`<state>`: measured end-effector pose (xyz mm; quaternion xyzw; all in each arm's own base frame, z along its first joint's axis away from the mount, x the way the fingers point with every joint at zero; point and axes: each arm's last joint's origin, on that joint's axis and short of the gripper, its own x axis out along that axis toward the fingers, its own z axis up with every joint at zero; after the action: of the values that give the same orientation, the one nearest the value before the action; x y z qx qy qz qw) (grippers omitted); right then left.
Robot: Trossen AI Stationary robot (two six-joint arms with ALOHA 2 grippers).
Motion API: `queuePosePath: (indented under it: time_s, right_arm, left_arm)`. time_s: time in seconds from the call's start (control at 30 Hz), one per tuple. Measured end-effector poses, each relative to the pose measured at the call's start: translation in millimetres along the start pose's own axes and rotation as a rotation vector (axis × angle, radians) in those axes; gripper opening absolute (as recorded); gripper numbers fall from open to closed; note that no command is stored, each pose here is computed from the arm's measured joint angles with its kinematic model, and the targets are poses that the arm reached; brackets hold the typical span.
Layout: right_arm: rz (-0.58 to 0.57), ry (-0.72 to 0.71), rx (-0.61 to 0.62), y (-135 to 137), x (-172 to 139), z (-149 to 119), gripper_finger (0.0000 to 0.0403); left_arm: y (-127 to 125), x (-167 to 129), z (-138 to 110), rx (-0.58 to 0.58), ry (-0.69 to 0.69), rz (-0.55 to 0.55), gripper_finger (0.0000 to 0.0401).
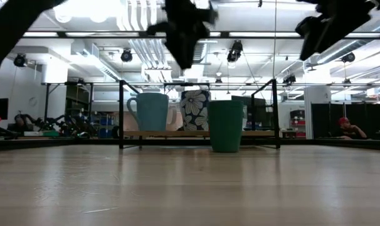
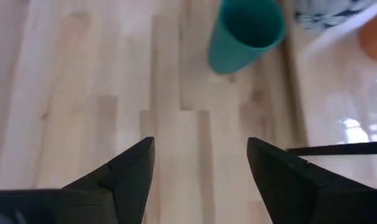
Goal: Stack small to large cups/mugs on shelf
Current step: Put the green cup on the shelf
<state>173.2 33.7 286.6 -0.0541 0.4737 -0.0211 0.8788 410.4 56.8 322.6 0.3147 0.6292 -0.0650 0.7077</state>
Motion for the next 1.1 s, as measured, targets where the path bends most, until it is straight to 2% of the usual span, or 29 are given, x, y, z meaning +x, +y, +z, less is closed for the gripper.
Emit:
queuePosePath:
  time_s: [0.2,0.27,0.37,0.5,0.6,0.7,0.8,0.97,1.1]
  right_arm:
    - [-0.053,-0.077,0.066,-26,8,13,0.0249]
    - [-0.007,-0.085,0.123,-39,16,23,0.0249]
    - [0.105,-0.050,0.222,-65,33,44,0.0249]
    - [0.095,0.090,0.370,-99,59,70,0.0249]
    - [0.111,0.260,0.374,-107,69,82,0.0249]
    - [0.170,0.359,0.292,-101,79,97,0.0249]
    - [0.249,0.379,0.148,-86,85,117,0.0249]
    - [0.326,0.405,-0.062,-62,90,144,0.0249]
    - [0.315,0.404,-0.109,-60,100,159,0.0248]
  left_arm:
    - [-3,-80,-38,-0.143,-0.149,0.115,0.0080]
    - [-7,-105,-53,-0.231,-0.215,0.134,0.0080]
    - [-13,-133,-71,-0.391,-0.314,0.133,0.0080]
    - [-25,-148,-89,-0.577,-0.357,0.110,0.0080]
    - [-36,-144,-100,-0.631,-0.322,0.092,0.0080]
    - [-50,-127,-110,-0.648,-0.254,0.066,0.0080]
    - [-66,-101,-117,-0.640,-0.194,0.056,0.0080]
    - [-91,-57,-130,-0.645,-0.172,0.103,0.0080]
    - [-107,-33,-139,-0.664,-0.165,0.115,0.0080]
